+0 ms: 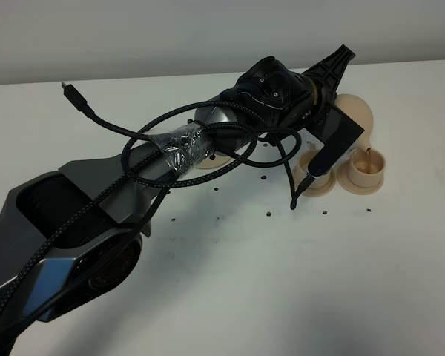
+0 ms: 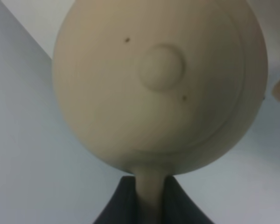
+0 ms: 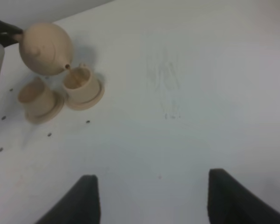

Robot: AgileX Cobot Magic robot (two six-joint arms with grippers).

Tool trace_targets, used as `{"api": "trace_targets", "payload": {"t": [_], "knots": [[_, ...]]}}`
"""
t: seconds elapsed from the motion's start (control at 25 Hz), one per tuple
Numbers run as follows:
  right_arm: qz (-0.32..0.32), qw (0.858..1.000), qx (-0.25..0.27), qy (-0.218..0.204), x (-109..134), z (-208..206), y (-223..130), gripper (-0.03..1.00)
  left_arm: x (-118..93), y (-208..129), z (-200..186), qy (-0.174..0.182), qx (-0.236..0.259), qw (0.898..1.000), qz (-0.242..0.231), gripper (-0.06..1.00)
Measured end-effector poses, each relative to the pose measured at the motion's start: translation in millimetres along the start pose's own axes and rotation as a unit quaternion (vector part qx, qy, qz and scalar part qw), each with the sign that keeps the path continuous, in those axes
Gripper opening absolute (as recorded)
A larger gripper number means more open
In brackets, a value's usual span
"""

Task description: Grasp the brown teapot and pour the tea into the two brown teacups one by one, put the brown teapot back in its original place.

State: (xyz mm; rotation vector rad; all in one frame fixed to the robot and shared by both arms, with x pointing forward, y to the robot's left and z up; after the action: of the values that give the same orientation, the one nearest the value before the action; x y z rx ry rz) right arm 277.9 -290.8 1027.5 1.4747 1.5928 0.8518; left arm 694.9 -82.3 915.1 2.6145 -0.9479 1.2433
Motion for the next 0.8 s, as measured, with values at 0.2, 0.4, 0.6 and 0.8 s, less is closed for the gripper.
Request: {"api": "trace_targets", "payload": {"t": [0.2,0.4,0.6,0.8], "knots": [[0.0,1.0,0.0,0.0,0.0,0.0,0.0,0.49,-1.8,-0.3,3.1,0.001,0.005,1.0,0.014,0.11],[0.0,1.0,0.0,0.0,0.0,0.0,0.0,0.49,-2.4,0.7,7.4,0.011,0.006,1.0,0.025,0.11],[0.0,1.0,0.0,0.0,0.0,0.0,0.0,0.49,1.2,1.8,7.1,0.023,0.006,0.999,0.033,0.11],[0.0,1.0,0.0,0.0,0.0,0.0,0.0,0.49,2.6,0.9,7.0,0.028,0.009,0.999,0.041,0.11]]}}
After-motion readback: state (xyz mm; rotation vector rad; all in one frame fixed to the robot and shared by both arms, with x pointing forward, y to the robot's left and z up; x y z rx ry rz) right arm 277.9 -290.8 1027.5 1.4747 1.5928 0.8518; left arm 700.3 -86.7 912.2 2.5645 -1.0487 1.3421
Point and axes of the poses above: a point on each arm's last joint axis where the gripper is mounted, z pointing out along that axis toward the gripper, x along the wrist's bending axis when the last joint is at zero, y = z × x, the point moved 5 cm from there along z, pointing out along that axis toward the gripper, and after that the axes turned 14 degrees about -z, right-handed, at the moved point
